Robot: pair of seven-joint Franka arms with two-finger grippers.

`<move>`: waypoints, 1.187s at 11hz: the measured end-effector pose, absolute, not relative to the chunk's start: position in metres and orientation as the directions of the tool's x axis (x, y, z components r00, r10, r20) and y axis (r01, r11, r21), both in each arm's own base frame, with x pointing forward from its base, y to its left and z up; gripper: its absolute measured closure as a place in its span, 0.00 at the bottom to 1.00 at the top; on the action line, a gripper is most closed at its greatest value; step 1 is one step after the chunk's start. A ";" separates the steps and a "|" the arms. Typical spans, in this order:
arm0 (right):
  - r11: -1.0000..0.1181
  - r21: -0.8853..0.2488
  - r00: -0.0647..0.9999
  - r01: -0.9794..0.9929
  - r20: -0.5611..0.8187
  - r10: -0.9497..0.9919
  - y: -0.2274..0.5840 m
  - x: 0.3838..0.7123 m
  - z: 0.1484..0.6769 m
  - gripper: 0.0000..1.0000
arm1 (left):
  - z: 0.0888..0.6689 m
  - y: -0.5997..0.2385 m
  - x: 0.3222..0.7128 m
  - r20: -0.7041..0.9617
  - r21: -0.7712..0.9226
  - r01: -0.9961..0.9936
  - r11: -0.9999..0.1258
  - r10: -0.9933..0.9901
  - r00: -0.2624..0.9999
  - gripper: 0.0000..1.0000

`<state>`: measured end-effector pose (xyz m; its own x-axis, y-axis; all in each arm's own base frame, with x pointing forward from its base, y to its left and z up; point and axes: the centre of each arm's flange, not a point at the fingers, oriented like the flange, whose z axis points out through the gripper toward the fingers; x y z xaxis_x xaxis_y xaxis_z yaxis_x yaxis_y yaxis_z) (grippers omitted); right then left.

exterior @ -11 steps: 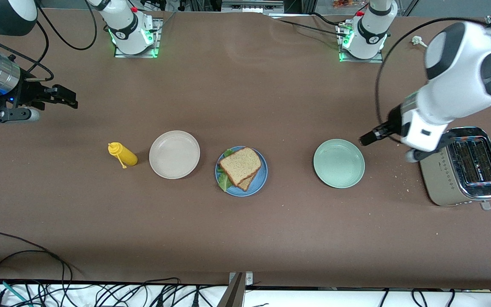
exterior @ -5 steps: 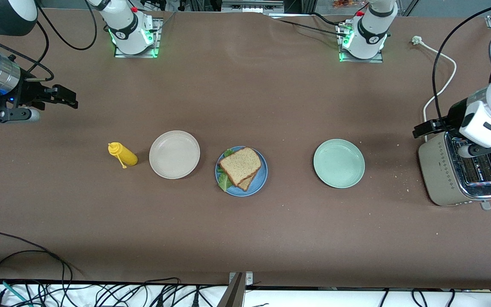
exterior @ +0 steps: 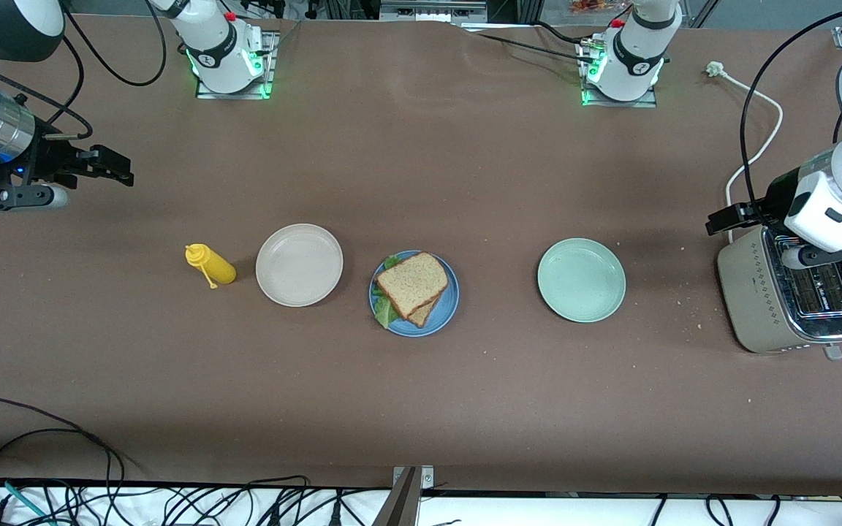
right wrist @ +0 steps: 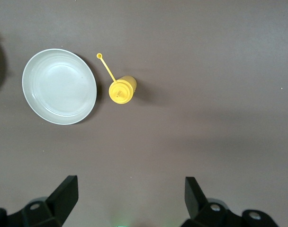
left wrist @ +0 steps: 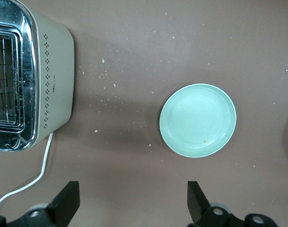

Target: Make sandwich in blue plate with both arms

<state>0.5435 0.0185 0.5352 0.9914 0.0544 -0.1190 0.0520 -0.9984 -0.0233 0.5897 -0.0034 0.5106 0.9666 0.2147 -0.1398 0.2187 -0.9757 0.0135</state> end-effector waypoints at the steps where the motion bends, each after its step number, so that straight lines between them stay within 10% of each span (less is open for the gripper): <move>1: -0.998 -0.023 0.991 0.052 -0.119 0.054 0.019 0.543 0.535 0.00 | 0.511 -0.003 0.590 -0.140 0.013 0.220 -0.975 0.216 0.966 0.00; 13: -0.999 -0.022 0.992 0.042 -0.119 0.044 0.018 0.544 0.535 0.01 | 0.528 0.019 0.566 -0.120 0.006 0.157 -0.988 0.155 0.981 0.00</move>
<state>0.5437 0.0180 0.5350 0.9919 0.0444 -0.1186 0.0420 -0.9989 -0.0222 0.5656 0.0186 0.5278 0.9807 0.1550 -0.1195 0.1568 -0.9876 0.0056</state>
